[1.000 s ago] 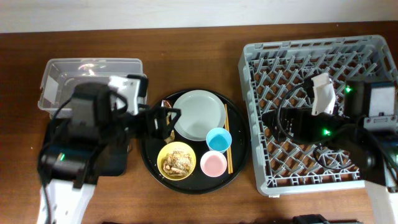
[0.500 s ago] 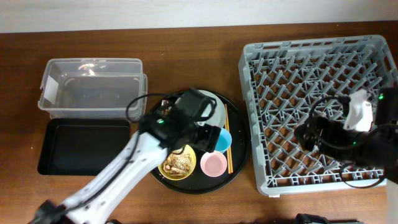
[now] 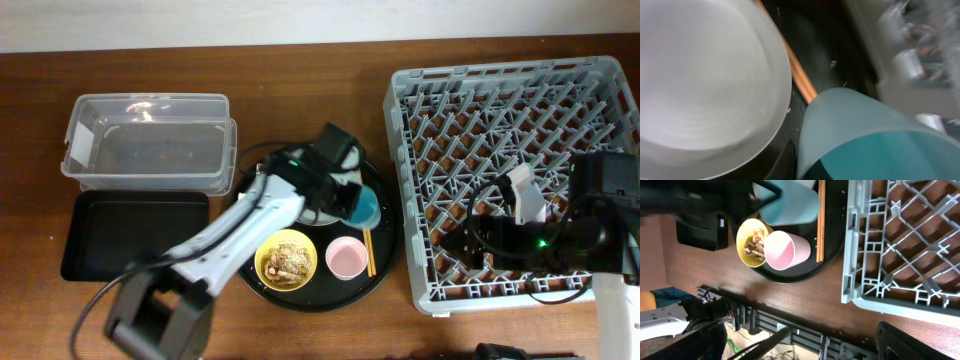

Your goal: Sort waste into correct bins and load items into the dishwasher rack

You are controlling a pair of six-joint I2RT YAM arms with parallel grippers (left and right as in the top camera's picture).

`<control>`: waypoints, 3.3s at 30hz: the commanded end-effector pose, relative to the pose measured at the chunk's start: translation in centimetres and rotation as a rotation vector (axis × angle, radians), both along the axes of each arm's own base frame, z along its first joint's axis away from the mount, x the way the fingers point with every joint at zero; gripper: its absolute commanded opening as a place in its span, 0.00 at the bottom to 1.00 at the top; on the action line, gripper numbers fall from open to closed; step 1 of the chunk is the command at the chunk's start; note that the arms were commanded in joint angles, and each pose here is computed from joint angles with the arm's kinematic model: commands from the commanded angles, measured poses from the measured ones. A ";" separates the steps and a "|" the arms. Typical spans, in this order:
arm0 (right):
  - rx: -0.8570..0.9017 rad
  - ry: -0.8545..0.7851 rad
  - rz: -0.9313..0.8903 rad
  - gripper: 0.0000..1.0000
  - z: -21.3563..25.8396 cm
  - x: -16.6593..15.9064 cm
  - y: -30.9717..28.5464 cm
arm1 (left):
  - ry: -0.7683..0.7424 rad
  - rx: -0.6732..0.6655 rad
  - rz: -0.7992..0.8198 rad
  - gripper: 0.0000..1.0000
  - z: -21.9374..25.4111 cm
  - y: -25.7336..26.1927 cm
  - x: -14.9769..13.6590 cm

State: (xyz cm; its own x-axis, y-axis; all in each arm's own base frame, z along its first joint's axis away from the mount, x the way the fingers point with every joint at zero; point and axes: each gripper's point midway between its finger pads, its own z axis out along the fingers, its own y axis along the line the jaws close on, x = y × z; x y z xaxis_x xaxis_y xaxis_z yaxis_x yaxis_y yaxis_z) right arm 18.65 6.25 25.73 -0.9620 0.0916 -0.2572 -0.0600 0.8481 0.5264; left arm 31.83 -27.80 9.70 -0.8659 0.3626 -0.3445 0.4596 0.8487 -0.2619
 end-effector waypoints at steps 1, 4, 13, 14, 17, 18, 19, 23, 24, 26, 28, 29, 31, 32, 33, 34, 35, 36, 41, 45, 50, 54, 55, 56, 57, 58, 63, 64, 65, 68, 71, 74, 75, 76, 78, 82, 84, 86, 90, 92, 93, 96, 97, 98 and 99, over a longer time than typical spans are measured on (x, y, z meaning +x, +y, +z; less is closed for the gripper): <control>0.007 -0.060 0.012 0.94 0.5 0.7 0.1 | -0.040 -0.255 0.012 0.00 9.2 0.6 0.5; 0.157 -0.238 0.096 0.94 3.4 2.8 2.3 | -0.017 -0.516 0.018 0.00 15.2 3.7 0.7; 0.367 -0.392 0.408 0.87 7.6 2.0 10.8 | 0.047 -1.007 -0.389 0.00 24.2 1.9 -4.0; 0.369 -0.425 0.393 0.88 8.2 2.8 10.9 | 0.064 -1.041 -0.425 0.00 24.9 1.9 -4.7; 0.375 -0.506 0.407 0.91 9.2 4.0 11.1 | 0.078 -1.079 -0.476 0.00 25.9 1.9 -5.8; 0.408 -0.528 0.438 0.92 9.8 4.1 11.7 | 0.064 -1.081 -0.509 0.00 26.3 1.4 -6.5; 0.457 -0.544 0.494 0.91 10.5 3.8 12.7 | 0.030 -1.084 -0.567 0.00 26.7 0.5 -7.1; 0.495 -0.563 0.587 0.54 10.9 3.0 14.8 | -0.010 -1.060 -0.589 0.00 26.6 -0.7 -7.3; 0.490 -0.563 0.583 0.44 10.8 2.9 14.7 | -0.010 -1.060 -0.589 0.00 26.6 -0.7 -7.3; 0.374 -0.577 0.507 0.41 10.0 3.6 13.6 | -0.016 -1.054 -0.580 0.95 26.5 -0.7 -7.1; 0.248 -0.548 0.349 0.42 9.3 3.8 11.4 | -0.052 -1.006 -0.503 1.00 25.8 -0.5 -5.5; 0.191 -0.499 0.234 0.42 8.6 3.7 9.6 | -0.059 -0.977 -0.443 1.00 25.4 -0.3 -4.5; 0.077 -0.393 -0.047 0.42 6.8 3.0 4.0 | -0.089 -0.943 -0.364 1.00 24.9 0.6 -2.7; -0.012 -0.328 -0.209 0.42 5.4 2.7 0.5 | -0.089 -0.943 -0.345 1.00 24.9 1.1 -2.3; -0.139 -0.220 -0.398 0.42 3.3 1.8 -3.7 | -0.080 -0.945 -0.328 1.00 24.9 1.3 -2.1; -0.326 -0.051 -0.645 0.42 0.8 -0.6 -9.3 | -0.080 -0.945 -0.328 1.00 24.9 1.3 -2.1; -0.444 0.072 -0.777 0.42 -0.5 -2.7 -12.6 | -0.079 -0.945 -0.328 1.00 24.8 1.3 -2.1; -0.477 0.162 -0.840 0.42 -1.4 -3.5 -14.2 | -0.077 -0.944 -0.327 1.00 24.8 1.3 -2.1; -0.454 0.436 -0.776 0.42 -6.9 0.9 -16.4 | -0.057 -0.941 -0.317 1.00 24.6 1.4 -2.3; -0.379 0.576 -0.662 0.53 -11.8 3.6 -16.3 | -0.046 -0.939 -0.312 1.00 24.4 1.4 -2.4; -0.336 0.513 -0.643 0.86 -11.8 4.5 -15.7 | -0.044 -0.941 -0.314 1.00 24.5 1.4 -2.4; 0.043 -0.149 -0.128 0.86 1.3 5.4 -2.4 | -0.162 -0.815 -0.179 1.00 24.3 3.0 -1.2; 0.016 -0.201 -0.075 0.86 2.5 3.9 -0.6 | -0.235 -0.662 -0.053 1.00 23.3 5.2 -0.6; -0.068 -0.205 -0.088 0.85 2.7 2.2 0.3 | -0.296 -0.422 0.147 1.00 21.4 9.5 -0.5; -0.105 -0.198 -0.101 0.85 2.5 1.8 0.5 | -0.313 -0.315 0.231 1.00 20.7 11.7 -0.9; -0.093 -0.192 -0.054 0.82 2.6 1.2 2.2 | -0.323 -0.267 0.266 1.00 20.6 12.9 -1.4; -0.224 0.012 0.126 0.79 -2.9 1.3 9.6 | -0.468 -0.199 0.382 1.00 24.0 17.4 -4.8; -0.276 0.073 0.147 0.77 -4.7 1.3 10.6 | -0.482 -0.198 0.404 1.00 24.4 18.1 -5.2; -0.330 0.161 0.163 0.64 -7.2 1.4 11.8 | -0.490 -0.208 0.442 1.00 24.8 18.9 -5.8; -0.396 0.200 0.134 0.60 -9.3 2.7 11.9 | -0.465 -0.205 0.403 1.00 24.4 19.1 -7.1; -0.351 -0.028 -0.161 0.62 -1.3 4.6 4.3 | -0.226 -0.188 0.256 0.92 19.3 15.4 -7.5; -0.267 -0.336 -0.374 0.78 6.6 1.9 -3.4 | -0.076 -0.073 0.032 0.91 14.0 9.3 -7.7; -0.264 -0.339 -0.389 0.79 6.7 0.7 -3.8 | -0.027 -0.015 -0.019 0.91 11.9 7.7 -8.0; -0.274 -0.328 -0.397 0.80 6.6 -0.2 -4.1 | 0.028 0.034 -0.071 0.90 9.7 6.1 -8.4; -0.287 -0.281 -0.392 0.81 5.8 -0.9 -4.2 | 0.142 0.132 -0.106 0.89 5.2 4.6 -8.8; -0.298 -0.230 -0.383 0.84 4.9 0.0 -4.2 | 0.252 0.206 -0.181 0.81 0.6 3.6 -11.0; -0.306 -0.192 -0.377 0.86 4.3 0.4 -4.1 | 0.218 0.205 -0.215 0.66 -1.8 2.8 -11.6; -0.312 -0.163 -0.372 0.86 3.8 0.5 -4.1 | 0.181 0.197 -0.222 0.45 -3.3 2.5 -11.4; -0.310 -0.142 -0.365 0.85 3.6 0.2 -4.0 | 0.129 0.176 -0.155 0.01 0.1 2.7 -8.3; -0.312 -0.134 -0.364 0.86 3.5 0.0 -4.0 | 0.096 0.114 -0.045 0.00 6.8 4.9 -5.3; -0.308 -0.134 -0.362 0.86 3.5 0.0 -4.0 | 0.074 -0.020 -0.007 0.00 10.7 5.0 -3.8; -0.183 -0.198 -0.192 0.84 4.3 0.6 -0.9 | 0.037 -0.754 -0.216 0.01 23.6 2.1 -2.5; -0.135 -0.257 -0.132 0.84 5.2 1.2 0.3 | 0.056 -0.910 -0.320 0.00 26.3 2.1 -3.4; -0.065 -0.349 0.003 0.85 6.5 1.6 2.2 | 0.074 -0.988 -0.415 0.00 27.6 1.6 -5.0; 0.051 -0.444 0.141 0.88 8.4 1.7 4.6 | 0.095 -1.021 -0.455 0.01 28.2 1.3 -5.8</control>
State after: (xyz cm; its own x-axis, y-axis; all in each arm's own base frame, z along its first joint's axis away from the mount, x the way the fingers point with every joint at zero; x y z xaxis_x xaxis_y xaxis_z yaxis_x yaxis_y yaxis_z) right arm 20.74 6.55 31.42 -0.8263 0.1520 -0.5423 -0.0819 0.9202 0.3827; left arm 30.24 -25.44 33.69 -0.8061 0.1851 -0.5621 0.5910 0.2979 -0.7496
